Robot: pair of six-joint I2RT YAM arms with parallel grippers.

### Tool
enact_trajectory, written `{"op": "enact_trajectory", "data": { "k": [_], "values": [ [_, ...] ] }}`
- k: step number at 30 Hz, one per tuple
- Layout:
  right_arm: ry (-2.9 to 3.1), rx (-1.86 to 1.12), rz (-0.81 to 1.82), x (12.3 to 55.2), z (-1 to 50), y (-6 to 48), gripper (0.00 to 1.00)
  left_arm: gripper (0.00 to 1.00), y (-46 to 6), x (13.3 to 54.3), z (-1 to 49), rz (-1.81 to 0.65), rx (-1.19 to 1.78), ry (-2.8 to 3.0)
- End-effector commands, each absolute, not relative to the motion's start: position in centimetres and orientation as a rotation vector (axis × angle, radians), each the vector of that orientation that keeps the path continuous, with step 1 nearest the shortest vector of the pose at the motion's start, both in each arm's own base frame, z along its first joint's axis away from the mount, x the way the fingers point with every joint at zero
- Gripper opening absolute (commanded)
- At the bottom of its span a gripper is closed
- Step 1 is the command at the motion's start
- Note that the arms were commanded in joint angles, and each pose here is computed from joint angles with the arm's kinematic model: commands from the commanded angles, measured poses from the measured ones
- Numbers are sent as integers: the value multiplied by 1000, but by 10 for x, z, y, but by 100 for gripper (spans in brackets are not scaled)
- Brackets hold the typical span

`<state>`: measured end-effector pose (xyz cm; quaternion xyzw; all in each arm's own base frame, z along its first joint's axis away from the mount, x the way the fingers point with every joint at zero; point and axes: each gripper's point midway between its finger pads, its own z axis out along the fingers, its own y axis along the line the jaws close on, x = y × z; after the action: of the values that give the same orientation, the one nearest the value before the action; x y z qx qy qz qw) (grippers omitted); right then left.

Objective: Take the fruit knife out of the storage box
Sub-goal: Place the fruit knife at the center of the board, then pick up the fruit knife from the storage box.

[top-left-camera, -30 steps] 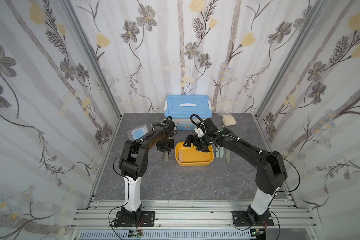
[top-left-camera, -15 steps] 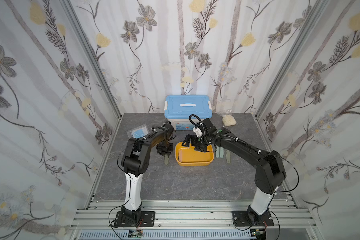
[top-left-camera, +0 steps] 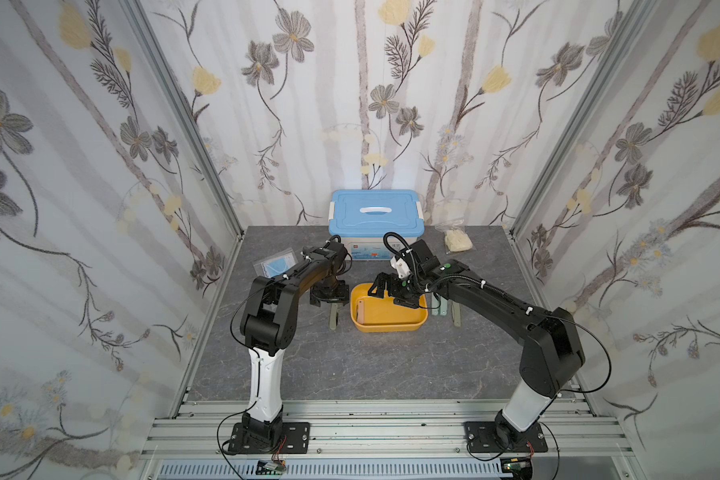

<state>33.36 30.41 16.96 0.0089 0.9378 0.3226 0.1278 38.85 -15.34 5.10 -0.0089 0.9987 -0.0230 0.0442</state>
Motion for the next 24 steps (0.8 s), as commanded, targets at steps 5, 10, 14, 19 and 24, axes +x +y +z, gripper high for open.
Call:
{"op": "enact_trajectory", "data": {
  "k": [5, 10, 14, 19, 24],
  "values": [
    [2683, 75, 883, 330, 173, 276, 100, 82, -159, 384, 97, -68, -6, 3009],
    [2665, 99, 867, 321, 176, 258, 100, 80, -190, 374, 118, -107, 22, 2979],
    [2658, 126, 846, 315, 175, 246, 100, 73, -217, 368, 124, -114, -1, 2959],
    [2649, 151, 817, 308, 172, 233, 100, 62, -243, 361, 117, -108, -23, 2962],
    [2639, 180, 790, 301, 169, 220, 100, 55, -263, 353, 99, -94, -17, 3000]
  ]
}}
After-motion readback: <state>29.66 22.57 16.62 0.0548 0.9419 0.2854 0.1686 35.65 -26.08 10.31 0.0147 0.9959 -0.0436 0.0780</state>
